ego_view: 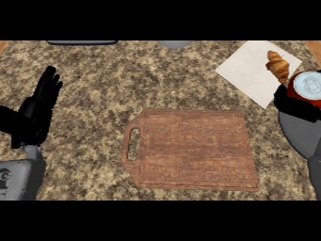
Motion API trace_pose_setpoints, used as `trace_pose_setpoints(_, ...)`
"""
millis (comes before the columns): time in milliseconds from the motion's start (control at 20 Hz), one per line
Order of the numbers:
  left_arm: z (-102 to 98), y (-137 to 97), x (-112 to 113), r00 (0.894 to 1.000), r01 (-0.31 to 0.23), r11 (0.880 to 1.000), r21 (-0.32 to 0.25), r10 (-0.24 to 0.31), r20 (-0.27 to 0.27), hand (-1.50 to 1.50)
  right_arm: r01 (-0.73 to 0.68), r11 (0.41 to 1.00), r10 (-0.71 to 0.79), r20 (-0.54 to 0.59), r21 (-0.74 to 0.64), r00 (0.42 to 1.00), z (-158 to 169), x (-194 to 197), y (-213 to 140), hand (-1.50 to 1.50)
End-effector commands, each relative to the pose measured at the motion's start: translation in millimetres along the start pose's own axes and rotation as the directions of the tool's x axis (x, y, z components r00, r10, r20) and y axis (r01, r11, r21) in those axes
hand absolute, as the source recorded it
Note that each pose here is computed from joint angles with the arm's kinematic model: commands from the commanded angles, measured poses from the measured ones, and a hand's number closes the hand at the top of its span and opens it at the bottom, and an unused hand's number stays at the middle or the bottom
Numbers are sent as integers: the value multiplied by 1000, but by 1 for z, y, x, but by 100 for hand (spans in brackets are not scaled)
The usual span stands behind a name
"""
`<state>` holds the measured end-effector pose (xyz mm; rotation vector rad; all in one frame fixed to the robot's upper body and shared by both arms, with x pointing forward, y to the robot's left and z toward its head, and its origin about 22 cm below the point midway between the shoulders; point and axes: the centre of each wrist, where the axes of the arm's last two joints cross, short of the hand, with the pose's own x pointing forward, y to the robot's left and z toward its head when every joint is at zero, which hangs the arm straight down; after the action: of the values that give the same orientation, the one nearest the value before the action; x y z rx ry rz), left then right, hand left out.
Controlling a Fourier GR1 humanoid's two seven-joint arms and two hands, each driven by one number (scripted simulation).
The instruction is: Pick the can from the cutting board and place it in the pan
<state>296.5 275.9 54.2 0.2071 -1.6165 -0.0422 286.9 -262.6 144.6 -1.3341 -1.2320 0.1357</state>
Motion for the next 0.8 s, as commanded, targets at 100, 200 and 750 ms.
trace_pose_setpoints(100, 0, -1, 7, 1000, -12, 1000, -23, 12, -10, 0, -107, 991, 103, -53, -78, 993, -57, -87, -9, 150)
trace_pose_setpoints(200, 4, -2, 1, 1000, 7, 1000, -7, -7, 6, 0, -192, 976, 187, -58, -104, 981, -80, -108, -21, 150)
trace_pose_setpoints(750, -13, -2, 15, 1000, -7, 1000, -25, 7, 15, 0, -173, 980, 161, -116, -103, 980, -113, -217, 25, 150)
